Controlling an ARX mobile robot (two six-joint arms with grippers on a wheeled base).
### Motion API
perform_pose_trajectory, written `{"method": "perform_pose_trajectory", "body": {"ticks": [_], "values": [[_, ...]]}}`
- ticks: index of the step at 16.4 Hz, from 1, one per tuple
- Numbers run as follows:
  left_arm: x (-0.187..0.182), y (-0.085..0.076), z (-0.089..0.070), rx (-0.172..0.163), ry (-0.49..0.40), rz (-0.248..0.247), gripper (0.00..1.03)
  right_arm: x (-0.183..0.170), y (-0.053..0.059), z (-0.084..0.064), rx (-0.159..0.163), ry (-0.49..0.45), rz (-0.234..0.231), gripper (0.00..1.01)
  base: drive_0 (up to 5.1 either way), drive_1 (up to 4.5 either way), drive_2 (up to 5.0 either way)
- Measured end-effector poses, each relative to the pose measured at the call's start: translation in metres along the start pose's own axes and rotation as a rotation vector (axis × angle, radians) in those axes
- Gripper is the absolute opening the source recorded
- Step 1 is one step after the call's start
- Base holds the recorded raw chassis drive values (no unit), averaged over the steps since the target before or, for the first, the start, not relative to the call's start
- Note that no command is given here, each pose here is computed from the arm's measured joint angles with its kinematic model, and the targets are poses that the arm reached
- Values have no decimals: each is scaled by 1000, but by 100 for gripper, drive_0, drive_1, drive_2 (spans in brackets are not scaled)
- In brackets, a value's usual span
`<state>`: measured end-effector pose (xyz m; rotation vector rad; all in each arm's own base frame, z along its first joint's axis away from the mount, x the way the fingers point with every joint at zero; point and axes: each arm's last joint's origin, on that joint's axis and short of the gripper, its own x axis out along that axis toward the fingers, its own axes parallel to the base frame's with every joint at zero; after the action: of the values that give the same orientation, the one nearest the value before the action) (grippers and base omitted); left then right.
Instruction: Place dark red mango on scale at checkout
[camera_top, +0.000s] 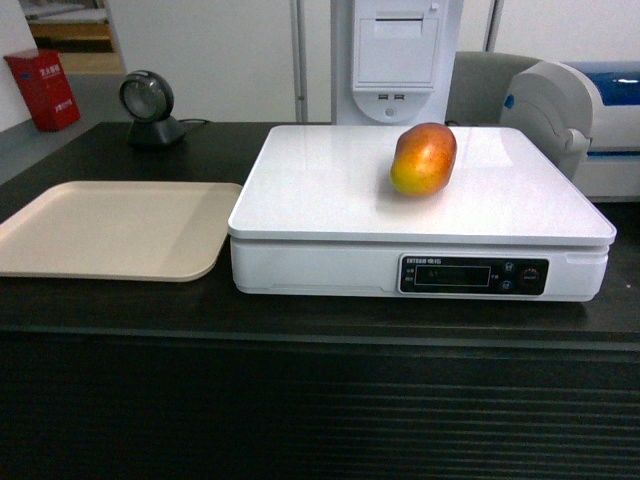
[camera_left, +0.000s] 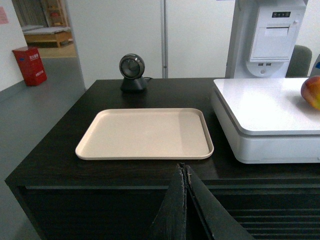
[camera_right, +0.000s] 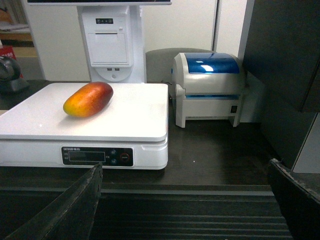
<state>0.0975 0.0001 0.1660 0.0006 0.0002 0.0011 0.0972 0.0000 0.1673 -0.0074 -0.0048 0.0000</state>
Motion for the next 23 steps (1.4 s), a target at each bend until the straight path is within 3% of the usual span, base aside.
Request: {"method": "perform_pose_trajectory", "body": {"ticks": [2,6,9,10,23], "values": [[0,0,0,0,0,0,5,0,0,0,0,0,0,98,0,0,0],[0,0,0,0,0,0,48,0,0,0,0,0,0,98,0,0,0],[0,0,0,0,0,0,91,0,0,0,0,0,0,98,0,0,0],[0,0,0,0,0,0,99,0,0,0,0,0,0,98,0,0,0],[0,0,0,0,0,0,98,0,0,0,0,0,0,98,0,0,0]]}}
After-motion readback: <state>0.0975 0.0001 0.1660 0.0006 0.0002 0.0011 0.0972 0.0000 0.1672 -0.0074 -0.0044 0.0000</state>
